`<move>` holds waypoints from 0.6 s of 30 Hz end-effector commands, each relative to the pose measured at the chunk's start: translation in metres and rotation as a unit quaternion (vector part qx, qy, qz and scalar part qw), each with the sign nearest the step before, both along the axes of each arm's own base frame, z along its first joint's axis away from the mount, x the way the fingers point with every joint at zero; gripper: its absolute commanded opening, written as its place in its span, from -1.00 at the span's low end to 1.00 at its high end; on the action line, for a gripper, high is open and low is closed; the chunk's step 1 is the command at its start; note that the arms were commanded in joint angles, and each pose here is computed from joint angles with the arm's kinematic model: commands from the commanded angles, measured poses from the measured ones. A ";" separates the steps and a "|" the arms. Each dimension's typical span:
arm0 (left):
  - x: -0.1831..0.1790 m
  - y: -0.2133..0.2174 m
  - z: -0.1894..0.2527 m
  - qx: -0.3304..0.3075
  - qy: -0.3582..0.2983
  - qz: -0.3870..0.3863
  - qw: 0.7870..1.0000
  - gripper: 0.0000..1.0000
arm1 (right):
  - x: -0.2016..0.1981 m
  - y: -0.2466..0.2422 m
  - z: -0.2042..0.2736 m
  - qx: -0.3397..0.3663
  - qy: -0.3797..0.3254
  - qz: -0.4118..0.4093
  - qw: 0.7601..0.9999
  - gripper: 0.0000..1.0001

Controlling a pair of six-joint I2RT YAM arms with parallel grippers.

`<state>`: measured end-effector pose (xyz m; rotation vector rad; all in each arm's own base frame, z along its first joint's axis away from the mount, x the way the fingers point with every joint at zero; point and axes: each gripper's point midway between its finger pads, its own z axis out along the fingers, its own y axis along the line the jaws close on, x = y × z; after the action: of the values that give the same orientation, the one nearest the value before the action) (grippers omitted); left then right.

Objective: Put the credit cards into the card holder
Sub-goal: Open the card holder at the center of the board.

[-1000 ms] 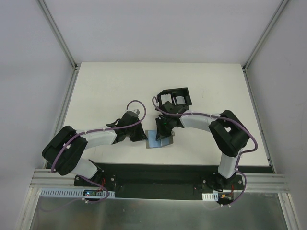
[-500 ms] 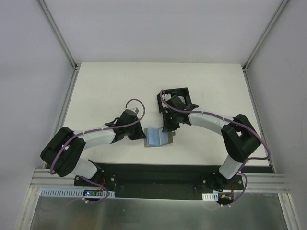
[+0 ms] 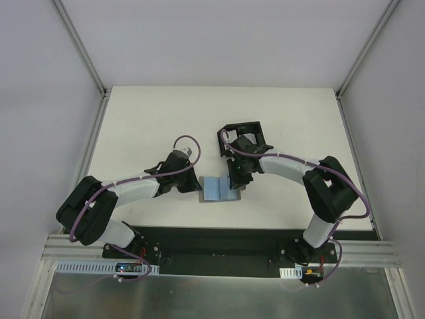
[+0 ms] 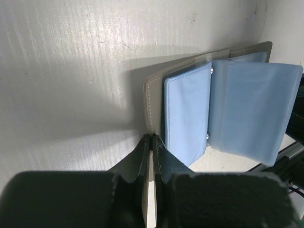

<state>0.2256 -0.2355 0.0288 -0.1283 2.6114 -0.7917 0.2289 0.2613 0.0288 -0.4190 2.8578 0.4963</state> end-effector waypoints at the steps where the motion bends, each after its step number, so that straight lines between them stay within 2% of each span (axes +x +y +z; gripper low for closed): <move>1: 0.010 -0.003 0.015 -0.007 -0.021 -0.007 1.000 -1.00 | 0.014 0.020 0.042 0.056 -0.037 0.029 0.997 -0.53; 3: 0.011 -0.004 0.016 -0.009 -0.021 -0.009 1.000 -1.00 | 0.018 0.031 0.057 0.082 -0.045 0.034 0.995 -0.44; 8: 0.011 -0.004 0.015 -0.007 -0.019 -0.009 1.000 -1.00 | 0.017 0.057 0.068 0.137 -0.022 0.051 0.989 -0.41; 18: 0.012 -0.005 0.015 -0.008 -0.017 -0.009 1.000 -1.00 | -0.009 0.067 0.028 0.102 0.038 0.074 0.991 -0.38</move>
<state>0.2281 -0.2373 0.0328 -0.1232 2.6071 -0.7943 0.2315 0.3209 0.0599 -0.5494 2.7876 0.8050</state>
